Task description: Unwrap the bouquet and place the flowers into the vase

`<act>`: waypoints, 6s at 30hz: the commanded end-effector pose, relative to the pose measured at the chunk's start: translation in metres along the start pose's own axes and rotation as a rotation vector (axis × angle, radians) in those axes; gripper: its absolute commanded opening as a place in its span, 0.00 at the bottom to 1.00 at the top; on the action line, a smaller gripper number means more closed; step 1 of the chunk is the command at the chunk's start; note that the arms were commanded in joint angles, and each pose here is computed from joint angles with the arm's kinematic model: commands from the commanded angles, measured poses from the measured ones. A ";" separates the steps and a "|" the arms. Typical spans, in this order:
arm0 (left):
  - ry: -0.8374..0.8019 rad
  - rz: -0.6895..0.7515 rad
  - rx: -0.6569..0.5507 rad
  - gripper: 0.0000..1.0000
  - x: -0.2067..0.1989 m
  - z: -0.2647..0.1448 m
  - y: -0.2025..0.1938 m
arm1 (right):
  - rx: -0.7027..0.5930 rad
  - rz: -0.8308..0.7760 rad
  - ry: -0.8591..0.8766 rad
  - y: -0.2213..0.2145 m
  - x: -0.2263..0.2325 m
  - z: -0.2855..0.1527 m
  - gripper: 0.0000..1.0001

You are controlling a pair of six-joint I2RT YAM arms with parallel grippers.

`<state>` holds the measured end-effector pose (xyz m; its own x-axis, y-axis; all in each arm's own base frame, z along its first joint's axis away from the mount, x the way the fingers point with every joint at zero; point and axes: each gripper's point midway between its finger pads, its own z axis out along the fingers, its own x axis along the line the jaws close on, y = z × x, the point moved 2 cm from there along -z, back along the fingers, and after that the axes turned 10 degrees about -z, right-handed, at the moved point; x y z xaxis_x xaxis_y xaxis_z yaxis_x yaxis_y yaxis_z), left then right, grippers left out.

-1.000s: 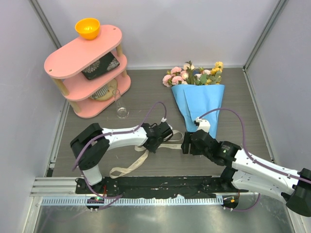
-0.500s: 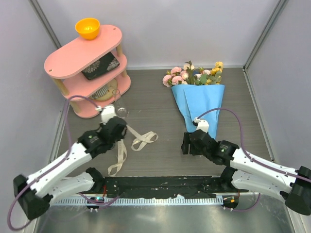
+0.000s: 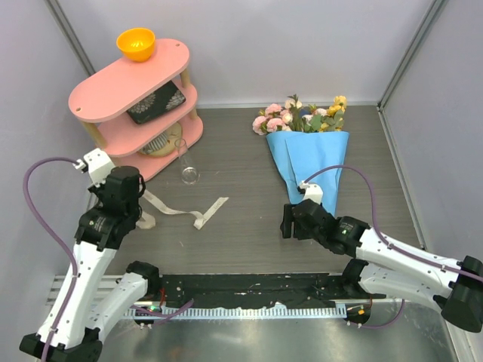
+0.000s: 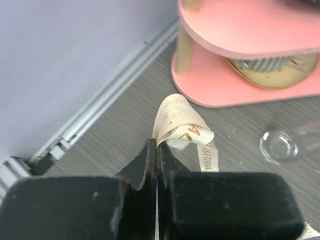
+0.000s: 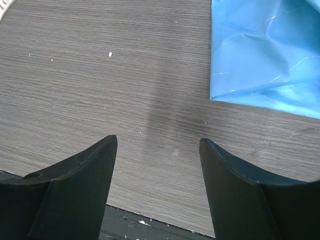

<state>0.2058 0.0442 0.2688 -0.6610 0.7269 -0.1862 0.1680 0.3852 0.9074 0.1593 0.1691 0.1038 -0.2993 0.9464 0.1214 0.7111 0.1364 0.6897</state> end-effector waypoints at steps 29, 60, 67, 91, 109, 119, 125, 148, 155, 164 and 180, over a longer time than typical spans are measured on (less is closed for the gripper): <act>0.033 -0.063 -0.220 0.00 0.021 -0.022 0.074 | -0.062 0.000 -0.013 0.030 0.008 0.000 0.73; -1.020 -0.103 0.111 0.97 -0.107 -0.083 -0.017 | 0.070 0.124 -0.321 0.074 -0.071 0.034 0.71; -1.396 0.004 0.393 0.89 -0.155 -0.123 -0.043 | 0.176 -0.046 -0.677 0.091 -0.117 0.050 0.72; -1.638 0.245 0.525 0.88 -0.157 -0.178 -0.106 | -0.176 0.640 -0.918 0.096 -0.250 -0.084 0.83; -1.609 0.305 0.519 0.88 -0.122 -0.193 -0.095 | -0.066 0.537 0.021 0.131 -0.158 0.056 0.95; -1.548 0.288 0.505 0.89 -0.108 -0.189 -0.093 | -0.162 0.010 0.358 0.185 0.042 0.050 0.95; -1.555 0.280 0.527 0.88 -0.111 -0.191 -0.094 | -0.107 -0.061 0.058 0.189 0.029 0.046 0.95; -1.515 0.275 0.498 0.88 -0.101 -0.187 -0.092 | 0.464 0.301 -0.347 0.180 -0.141 0.133 0.98; -1.515 0.297 0.493 0.89 -0.100 -0.186 -0.093 | 0.556 0.162 -0.349 0.107 -0.095 0.076 0.97; -1.587 0.324 0.562 0.88 -0.124 -0.190 -0.102 | 0.655 0.274 -0.114 -0.016 -0.014 -0.034 0.97; -1.564 0.272 0.536 0.88 -0.117 -0.192 -0.093 | 0.116 0.000 -0.748 0.129 -0.112 0.024 0.63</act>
<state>0.1325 -0.1893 0.2603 0.6696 0.5143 -0.5358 0.6137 0.0230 0.7892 0.2274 0.1215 0.1315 0.0319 0.9838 -0.1765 0.9285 0.0363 0.3696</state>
